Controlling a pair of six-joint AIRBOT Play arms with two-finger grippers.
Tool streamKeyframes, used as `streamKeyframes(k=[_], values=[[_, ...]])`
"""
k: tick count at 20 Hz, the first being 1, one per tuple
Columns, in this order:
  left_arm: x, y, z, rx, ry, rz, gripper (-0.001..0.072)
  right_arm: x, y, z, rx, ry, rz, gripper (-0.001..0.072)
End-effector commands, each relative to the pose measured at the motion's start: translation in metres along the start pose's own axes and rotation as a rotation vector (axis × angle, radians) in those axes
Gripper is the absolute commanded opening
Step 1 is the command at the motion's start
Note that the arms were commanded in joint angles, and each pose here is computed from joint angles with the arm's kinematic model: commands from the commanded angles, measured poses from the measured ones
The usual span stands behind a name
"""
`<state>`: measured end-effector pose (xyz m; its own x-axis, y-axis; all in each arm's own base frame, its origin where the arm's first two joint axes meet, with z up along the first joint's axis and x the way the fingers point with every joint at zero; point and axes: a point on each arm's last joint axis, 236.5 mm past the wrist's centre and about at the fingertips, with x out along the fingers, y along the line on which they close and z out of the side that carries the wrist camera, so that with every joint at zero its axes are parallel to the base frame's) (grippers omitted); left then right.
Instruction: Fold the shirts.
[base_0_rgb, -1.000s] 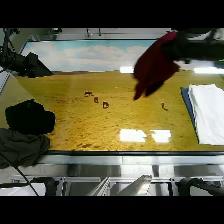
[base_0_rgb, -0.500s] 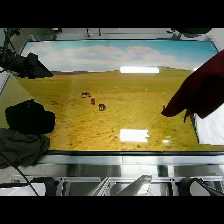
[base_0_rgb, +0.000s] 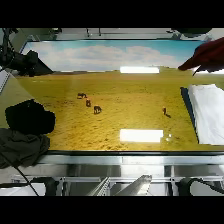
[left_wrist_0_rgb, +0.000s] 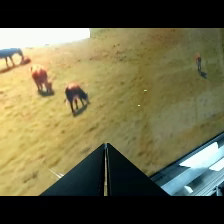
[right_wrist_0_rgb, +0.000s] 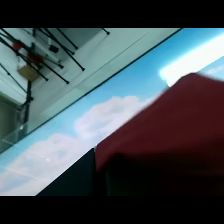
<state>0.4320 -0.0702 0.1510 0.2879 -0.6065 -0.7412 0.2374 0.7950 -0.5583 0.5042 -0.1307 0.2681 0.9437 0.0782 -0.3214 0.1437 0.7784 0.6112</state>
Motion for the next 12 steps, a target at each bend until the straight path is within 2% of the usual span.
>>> streamKeyframes(k=[1, 3, 5, 8, 12], values=[[0.009, -0.001, 0.0, 0.001, 0.015, -0.006, 0.0, 0.002, -0.057, -0.029, 0.051, 0.099, -0.201, 0.0017], [0.021, -0.002, -0.007, 0.001, 0.063, -0.021, 0.0, -0.01, -0.1, -0.058, 0.108, 0.144, -0.349, 0.0017], [0.035, -0.004, -0.019, -0.003, 0.136, -0.044, 0.0, -0.029, -0.144, -0.101, 0.268, 0.189, -0.46, 0.0016], [0.055, -0.006, -0.035, -0.008, 0.239, -0.075, 0.0, -0.078, -0.193, -0.14, 0.4, 0.17, -0.572, 0.0016], [0.07, -0.007, -0.041, -0.009, 0.284, -0.09, 0.0, -0.16, -0.225, -0.161, 0.499, 0.07, -0.685, 0.0018]])
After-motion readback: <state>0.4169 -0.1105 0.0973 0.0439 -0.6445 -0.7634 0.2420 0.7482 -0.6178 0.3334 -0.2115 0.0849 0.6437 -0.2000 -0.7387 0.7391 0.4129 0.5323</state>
